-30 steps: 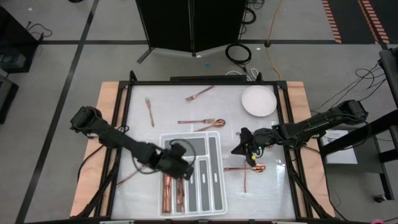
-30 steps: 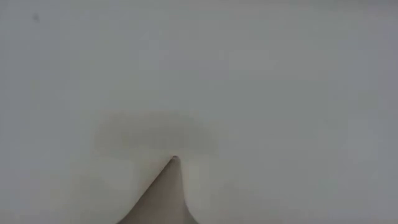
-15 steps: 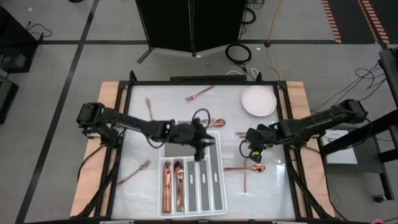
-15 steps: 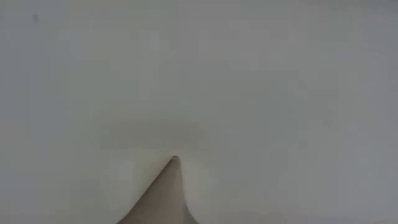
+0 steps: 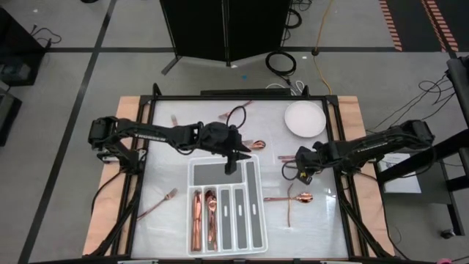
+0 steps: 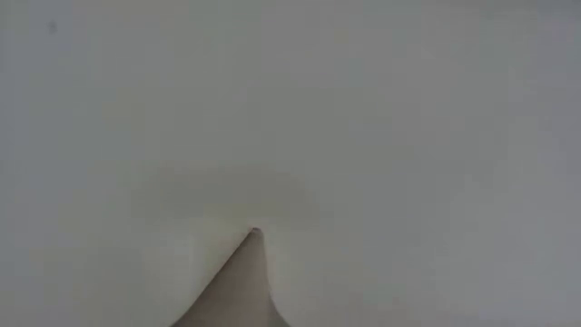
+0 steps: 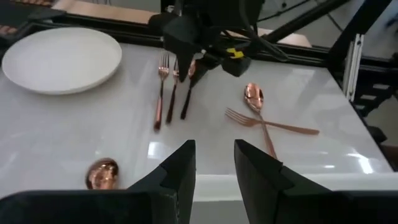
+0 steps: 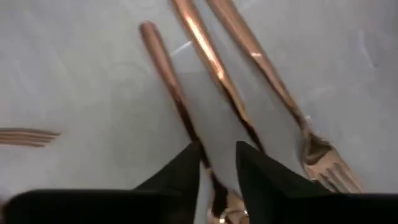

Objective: Sort silverware
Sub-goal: Put the top right spoon into the silverware tray

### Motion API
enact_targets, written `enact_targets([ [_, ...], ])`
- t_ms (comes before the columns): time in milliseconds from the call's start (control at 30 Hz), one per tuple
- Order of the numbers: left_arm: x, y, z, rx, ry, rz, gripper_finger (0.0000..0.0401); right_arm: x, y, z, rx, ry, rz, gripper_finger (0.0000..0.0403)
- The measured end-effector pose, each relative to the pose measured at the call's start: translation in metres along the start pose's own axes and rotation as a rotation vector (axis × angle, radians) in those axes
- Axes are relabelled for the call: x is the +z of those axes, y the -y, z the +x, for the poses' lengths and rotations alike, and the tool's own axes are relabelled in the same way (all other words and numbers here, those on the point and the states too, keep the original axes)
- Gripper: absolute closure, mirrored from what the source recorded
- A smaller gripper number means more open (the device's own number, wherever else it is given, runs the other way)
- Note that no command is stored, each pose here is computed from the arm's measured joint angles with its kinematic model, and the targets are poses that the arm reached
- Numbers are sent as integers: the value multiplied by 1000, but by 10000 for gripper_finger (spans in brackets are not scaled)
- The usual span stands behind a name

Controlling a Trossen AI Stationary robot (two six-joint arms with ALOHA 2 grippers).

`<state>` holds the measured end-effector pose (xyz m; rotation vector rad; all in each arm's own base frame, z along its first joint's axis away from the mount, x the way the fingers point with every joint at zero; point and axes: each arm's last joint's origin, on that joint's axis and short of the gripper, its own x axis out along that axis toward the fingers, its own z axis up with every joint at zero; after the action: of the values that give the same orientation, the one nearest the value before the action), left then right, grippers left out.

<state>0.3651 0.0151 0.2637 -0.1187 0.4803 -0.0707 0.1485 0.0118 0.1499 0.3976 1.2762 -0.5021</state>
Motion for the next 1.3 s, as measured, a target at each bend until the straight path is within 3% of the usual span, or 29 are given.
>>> enact_targets([
  [133, 8, 2, -12, -1, 35, 32, 289, 1, 2, 2, 3, 2, -21, 266],
  [267, 12, 5, -22, -9, 32, 43, 289, 1, 0, 2, 51, -14, -52, 253],
  [533, 13, 13, -32, -22, 4, 68, 289, -4, 3, 10, 39, -40, -71, 266],
  [700, -1, 14, -37, -26, -23, 59, 289, -12, 6, 26, 43, -72, 20, 294],
  [900, -27, 15, -64, -37, 100, -24, 289, -13, 3, 17, 31, -73, 27, 391],
  [1000, -40, 17, -70, -53, 181, -62, 289, -4, -3, 5, 59, -54, 3, 397],
  [1133, -61, 22, -69, -96, 287, -128, 289, 21, -16, -19, 84, 102, -45, 400],
  [1233, -79, 23, -62, -105, 367, -273, 289, 36, -23, -37, 69, 204, -124, 401],
  [1300, -92, 22, -55, -120, 343, -380, 289, 46, -29, -50, 71, 288, -192, 401],
])
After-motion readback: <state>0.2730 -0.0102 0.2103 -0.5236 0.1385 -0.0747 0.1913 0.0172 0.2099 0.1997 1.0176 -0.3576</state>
